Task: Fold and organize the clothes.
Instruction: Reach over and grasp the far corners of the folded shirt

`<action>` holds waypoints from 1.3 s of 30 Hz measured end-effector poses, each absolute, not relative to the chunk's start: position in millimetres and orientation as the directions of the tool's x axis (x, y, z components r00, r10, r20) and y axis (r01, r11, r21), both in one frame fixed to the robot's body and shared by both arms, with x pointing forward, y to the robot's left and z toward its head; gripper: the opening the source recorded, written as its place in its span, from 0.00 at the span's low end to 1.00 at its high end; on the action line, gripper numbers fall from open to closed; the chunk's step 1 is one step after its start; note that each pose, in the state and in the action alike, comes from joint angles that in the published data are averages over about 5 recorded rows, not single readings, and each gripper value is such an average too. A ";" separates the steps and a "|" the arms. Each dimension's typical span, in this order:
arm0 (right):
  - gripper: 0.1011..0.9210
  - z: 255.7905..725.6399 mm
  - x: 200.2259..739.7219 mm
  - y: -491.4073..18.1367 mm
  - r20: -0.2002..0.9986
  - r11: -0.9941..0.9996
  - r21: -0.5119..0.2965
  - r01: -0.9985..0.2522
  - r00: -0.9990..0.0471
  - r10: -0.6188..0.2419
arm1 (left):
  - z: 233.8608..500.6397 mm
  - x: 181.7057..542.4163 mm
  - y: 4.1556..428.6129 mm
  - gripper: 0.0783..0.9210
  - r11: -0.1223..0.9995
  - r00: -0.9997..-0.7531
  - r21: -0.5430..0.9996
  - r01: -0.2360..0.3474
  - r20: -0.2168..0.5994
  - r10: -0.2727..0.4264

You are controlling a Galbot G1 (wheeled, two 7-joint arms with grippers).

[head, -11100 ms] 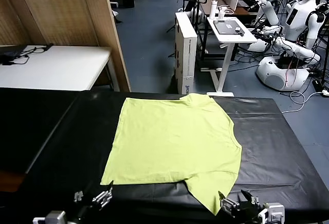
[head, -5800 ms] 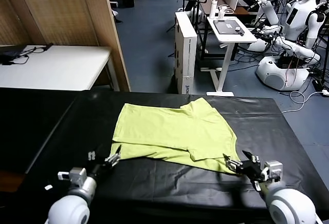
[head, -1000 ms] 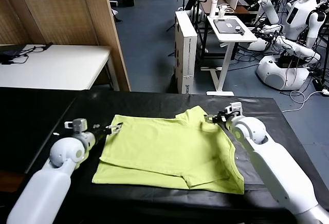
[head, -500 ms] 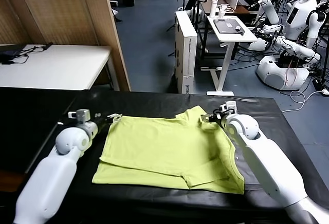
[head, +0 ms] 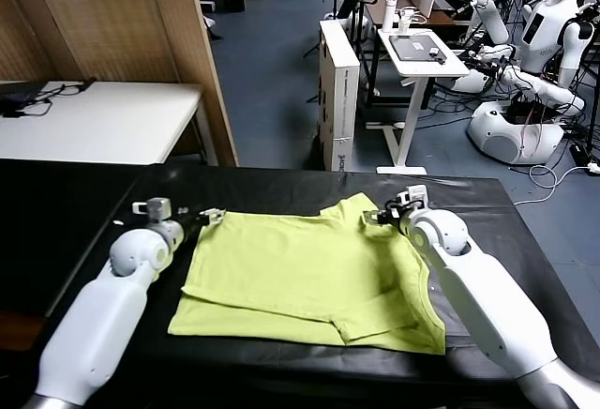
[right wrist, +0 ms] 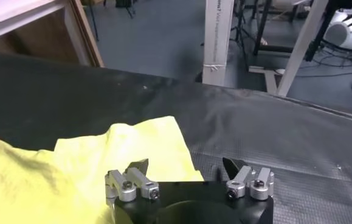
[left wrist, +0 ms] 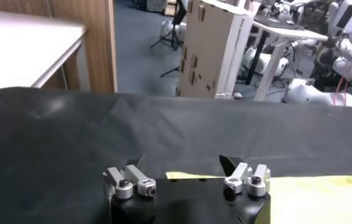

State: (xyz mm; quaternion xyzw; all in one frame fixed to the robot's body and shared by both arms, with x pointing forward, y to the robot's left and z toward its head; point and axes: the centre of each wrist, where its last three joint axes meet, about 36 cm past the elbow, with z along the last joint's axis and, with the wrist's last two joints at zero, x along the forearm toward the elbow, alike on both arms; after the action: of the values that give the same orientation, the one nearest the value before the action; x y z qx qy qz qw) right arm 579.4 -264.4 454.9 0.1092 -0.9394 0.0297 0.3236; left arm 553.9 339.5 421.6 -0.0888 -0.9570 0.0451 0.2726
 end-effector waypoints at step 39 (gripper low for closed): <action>0.05 461.4 569.6 -269.7 0.596 0.972 0.048 -0.229 -0.775 -0.211 | 415.9 544.6 349.3 0.15 0.978 -0.851 -0.131 0.163 0.484 0.206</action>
State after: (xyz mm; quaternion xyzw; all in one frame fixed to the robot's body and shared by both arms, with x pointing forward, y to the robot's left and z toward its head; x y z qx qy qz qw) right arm 569.6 -269.7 461.4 0.1168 -0.9419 0.0135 0.3147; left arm 544.6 349.3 415.9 -0.0960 -0.9610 0.0427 0.2559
